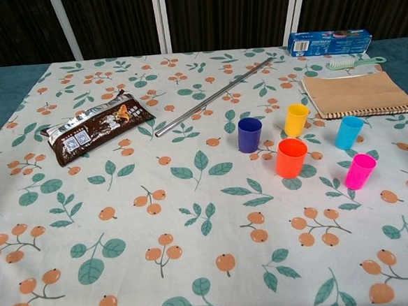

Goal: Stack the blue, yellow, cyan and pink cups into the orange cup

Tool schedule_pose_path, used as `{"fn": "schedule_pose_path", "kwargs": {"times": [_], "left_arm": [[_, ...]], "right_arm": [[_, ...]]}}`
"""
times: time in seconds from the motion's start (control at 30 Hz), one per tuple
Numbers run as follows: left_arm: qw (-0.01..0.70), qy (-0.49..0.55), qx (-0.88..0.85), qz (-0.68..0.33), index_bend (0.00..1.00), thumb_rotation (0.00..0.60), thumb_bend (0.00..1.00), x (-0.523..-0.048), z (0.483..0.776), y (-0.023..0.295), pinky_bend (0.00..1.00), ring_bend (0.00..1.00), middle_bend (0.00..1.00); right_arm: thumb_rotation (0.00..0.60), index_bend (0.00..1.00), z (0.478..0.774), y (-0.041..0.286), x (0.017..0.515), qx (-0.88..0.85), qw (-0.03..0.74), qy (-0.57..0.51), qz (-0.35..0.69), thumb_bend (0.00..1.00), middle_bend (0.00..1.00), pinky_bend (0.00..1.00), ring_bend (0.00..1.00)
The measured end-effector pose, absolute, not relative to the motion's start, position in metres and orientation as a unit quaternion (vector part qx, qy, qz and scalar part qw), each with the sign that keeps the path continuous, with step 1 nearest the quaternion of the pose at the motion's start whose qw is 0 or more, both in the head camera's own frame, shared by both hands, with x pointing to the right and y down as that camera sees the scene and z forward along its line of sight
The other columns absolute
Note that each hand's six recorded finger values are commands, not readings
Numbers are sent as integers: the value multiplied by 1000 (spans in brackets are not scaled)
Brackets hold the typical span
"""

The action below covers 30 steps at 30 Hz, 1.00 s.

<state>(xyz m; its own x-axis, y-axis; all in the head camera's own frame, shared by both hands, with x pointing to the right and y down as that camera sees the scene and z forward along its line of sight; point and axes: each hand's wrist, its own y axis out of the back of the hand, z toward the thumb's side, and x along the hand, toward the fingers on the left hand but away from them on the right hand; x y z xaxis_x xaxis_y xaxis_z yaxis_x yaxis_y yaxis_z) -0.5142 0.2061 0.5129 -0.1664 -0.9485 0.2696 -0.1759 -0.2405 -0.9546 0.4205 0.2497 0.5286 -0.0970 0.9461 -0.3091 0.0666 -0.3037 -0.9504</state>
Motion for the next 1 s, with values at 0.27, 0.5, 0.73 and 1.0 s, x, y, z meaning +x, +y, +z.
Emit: {"fn": "schedule_pose_path", "kwargs": {"times": [0.27, 0.5, 0.73, 1.0], "left_arm": [[339, 516, -546, -567, 132, 600, 389, -515, 512, 207, 34, 0, 32], [337, 514, -547, -568, 132, 600, 389, -514, 514, 207, 34, 0, 32], [337, 515, -547, -567, 132, 600, 389, -514, 513, 207, 34, 0, 33], [333, 516, -546, -570, 132, 600, 389, -515, 514, 207, 34, 0, 32]], "right_arm": [[600, 65, 530, 251, 417, -574, 358, -460, 575, 349, 0, 113, 24], [600, 65, 535, 242, 409, -598, 347, -449, 567, 350, 0, 113, 24], [600, 65, 541, 206, 387, -625, 357, -411, 559, 350, 0, 93, 24], [600, 65, 556, 162, 331, -689, 331, -351, 541, 349, 0, 93, 24]]}}
